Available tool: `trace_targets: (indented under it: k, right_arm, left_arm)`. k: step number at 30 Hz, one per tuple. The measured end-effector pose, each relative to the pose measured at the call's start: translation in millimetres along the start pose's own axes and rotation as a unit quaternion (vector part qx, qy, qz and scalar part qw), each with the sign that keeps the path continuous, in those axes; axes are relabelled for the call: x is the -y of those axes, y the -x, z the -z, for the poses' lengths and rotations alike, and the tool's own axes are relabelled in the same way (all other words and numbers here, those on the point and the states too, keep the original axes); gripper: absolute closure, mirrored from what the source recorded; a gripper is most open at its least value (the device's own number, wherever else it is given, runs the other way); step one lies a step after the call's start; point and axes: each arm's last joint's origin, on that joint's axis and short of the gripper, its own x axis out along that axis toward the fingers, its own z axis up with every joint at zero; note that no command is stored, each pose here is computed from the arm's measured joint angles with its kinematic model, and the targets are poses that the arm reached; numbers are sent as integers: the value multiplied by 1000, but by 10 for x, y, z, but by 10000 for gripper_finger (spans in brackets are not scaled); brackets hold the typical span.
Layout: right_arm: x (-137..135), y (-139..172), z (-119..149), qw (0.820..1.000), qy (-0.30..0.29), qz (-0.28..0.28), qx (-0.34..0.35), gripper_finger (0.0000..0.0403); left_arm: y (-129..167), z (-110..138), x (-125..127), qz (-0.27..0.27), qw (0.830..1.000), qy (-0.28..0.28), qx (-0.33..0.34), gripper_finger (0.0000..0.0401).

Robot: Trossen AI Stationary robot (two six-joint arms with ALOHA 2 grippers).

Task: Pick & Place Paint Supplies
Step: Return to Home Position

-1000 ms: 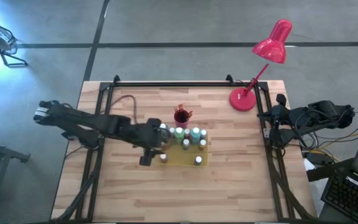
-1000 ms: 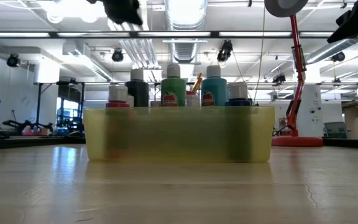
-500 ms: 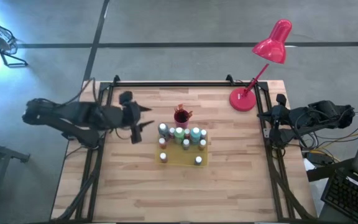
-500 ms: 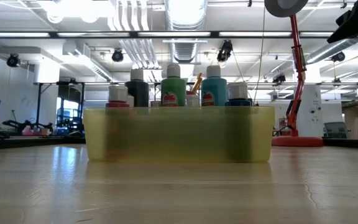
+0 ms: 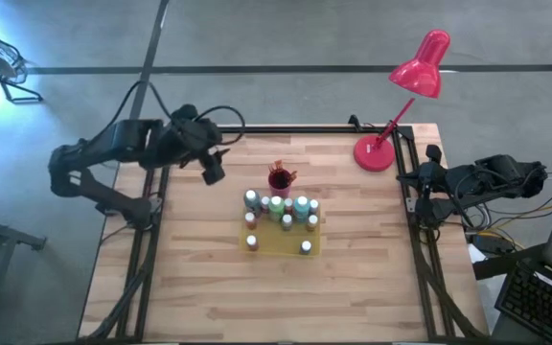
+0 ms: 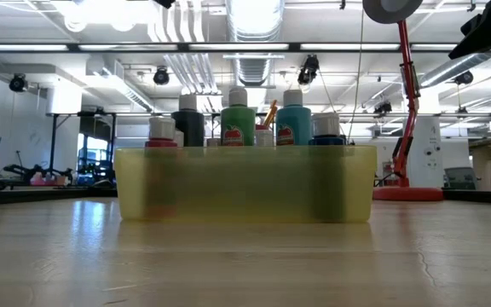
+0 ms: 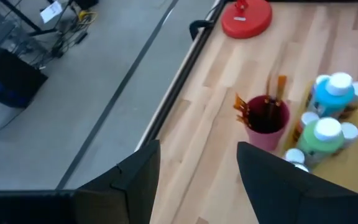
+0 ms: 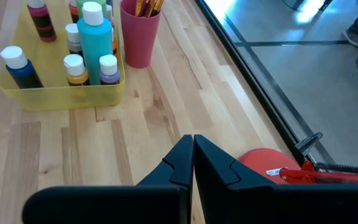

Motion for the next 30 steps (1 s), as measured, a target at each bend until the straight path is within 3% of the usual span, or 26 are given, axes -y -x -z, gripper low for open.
trace_targets:
  k: [4,7,11,18,24,30]
  right_arm:
    - [0,1,0,1000,0,0,0,394]
    - [0,0,0,1000,0,0,0,394]
    - [0,0,0,1000,0,0,0,394]
    - [0,0,0,1000,0,0,0,394]
    - [1,0,0,1000,0,0,0,394]
    - [0,0,0,1000,0,0,0,394]
  left_arm:
    - [-69,-120,10,1,1000,4,2,183]
    - [-155,-218,149,67,997,-16,25,183]
    - [-228,-363,437,170,981,-54,76,183]
    - [-50,-442,853,224,953,-133,157,183]
    - [144,-253,859,213,943,-149,210,183]
    - [163,300,627,205,936,-121,260,183]
